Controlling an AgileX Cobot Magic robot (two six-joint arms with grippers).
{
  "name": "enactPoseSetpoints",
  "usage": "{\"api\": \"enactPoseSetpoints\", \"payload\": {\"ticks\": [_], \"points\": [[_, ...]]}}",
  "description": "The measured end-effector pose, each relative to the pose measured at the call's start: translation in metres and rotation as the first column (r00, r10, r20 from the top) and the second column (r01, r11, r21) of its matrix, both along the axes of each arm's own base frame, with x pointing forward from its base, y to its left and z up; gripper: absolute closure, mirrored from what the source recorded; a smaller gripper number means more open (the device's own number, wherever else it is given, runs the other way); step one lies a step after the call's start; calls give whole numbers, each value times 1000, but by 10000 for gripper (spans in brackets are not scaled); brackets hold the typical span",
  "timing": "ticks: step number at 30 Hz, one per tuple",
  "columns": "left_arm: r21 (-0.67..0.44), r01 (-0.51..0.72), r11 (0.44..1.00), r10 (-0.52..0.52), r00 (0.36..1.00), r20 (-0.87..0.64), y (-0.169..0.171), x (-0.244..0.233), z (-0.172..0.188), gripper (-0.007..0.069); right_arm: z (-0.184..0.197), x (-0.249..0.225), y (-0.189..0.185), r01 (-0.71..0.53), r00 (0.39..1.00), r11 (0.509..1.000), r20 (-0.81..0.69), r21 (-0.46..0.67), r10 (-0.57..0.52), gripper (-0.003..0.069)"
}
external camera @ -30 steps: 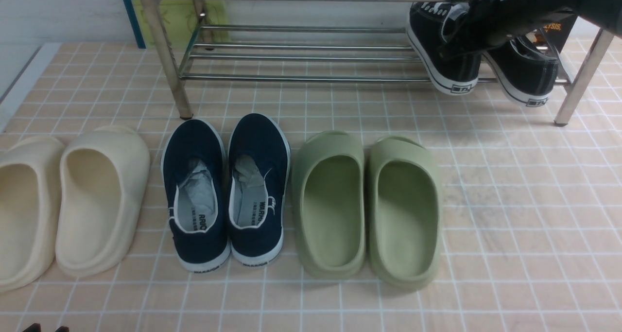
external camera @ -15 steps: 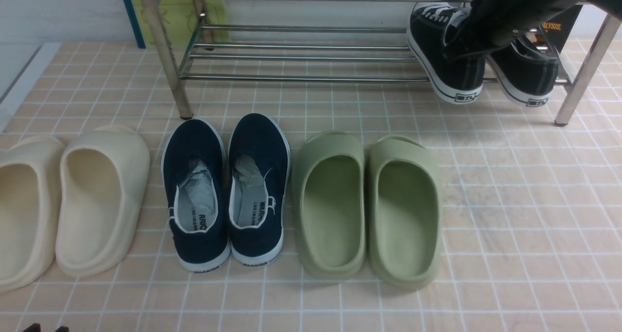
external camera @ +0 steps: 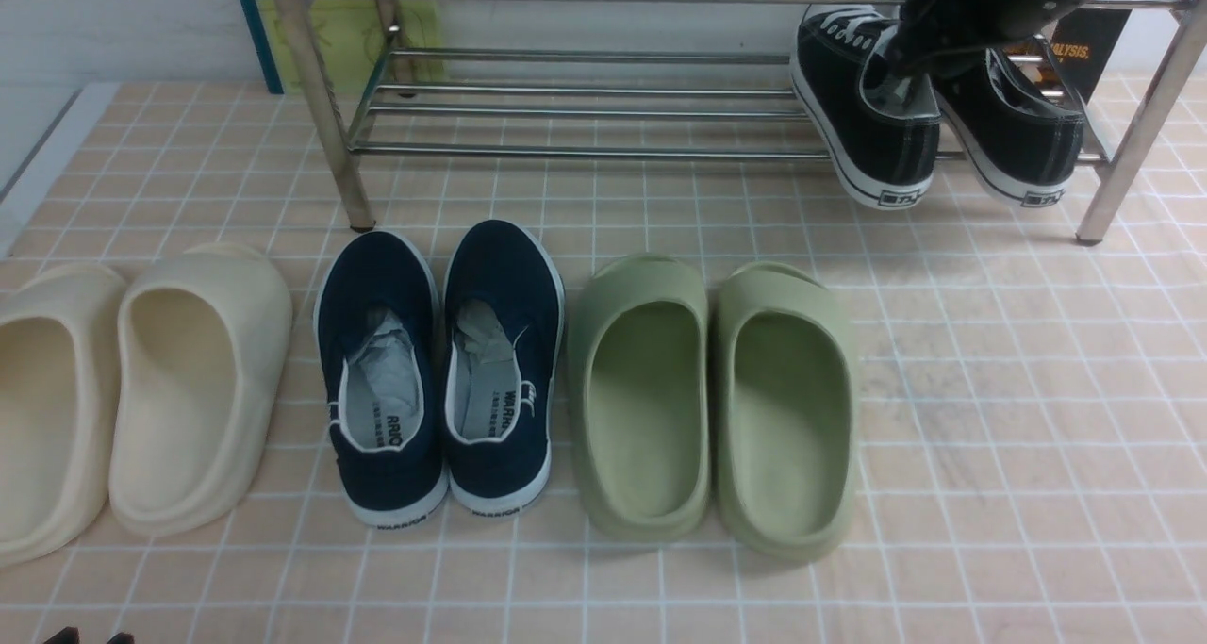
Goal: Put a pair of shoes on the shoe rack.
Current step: Use the right arm to put a shoe into the shoe rack
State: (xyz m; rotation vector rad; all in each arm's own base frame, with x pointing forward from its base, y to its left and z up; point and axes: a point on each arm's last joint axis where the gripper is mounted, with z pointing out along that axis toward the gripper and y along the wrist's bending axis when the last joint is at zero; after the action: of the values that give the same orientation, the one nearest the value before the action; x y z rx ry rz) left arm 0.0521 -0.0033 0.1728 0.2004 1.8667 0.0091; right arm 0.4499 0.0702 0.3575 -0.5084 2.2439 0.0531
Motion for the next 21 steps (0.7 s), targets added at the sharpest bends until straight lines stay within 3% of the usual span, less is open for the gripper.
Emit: {"api": "enactPoseSetpoints", "payload": {"ticks": [4, 7, 12, 21], "points": [[0, 0, 1000, 0, 1000, 0, 0, 0, 0, 387, 15, -6, -47, 182, 983, 983, 11, 14, -182, 523], [0, 0, 1000, 0, 1000, 0, 0, 0, 0, 387, -10, -5, -84, 294, 954, 956, -68, 7, -293, 664], [0, 0, 1000, 0, 1000, 0, 0, 0, 0, 387, -62, -3, -105, 345, 922, 938, -182, -19, -343, 676], [0, 0, 1000, 0, 1000, 0, 0, 0, 0, 387, -106, 11, -93, 351, 916, 934, -226, 61, -330, 678]]}}
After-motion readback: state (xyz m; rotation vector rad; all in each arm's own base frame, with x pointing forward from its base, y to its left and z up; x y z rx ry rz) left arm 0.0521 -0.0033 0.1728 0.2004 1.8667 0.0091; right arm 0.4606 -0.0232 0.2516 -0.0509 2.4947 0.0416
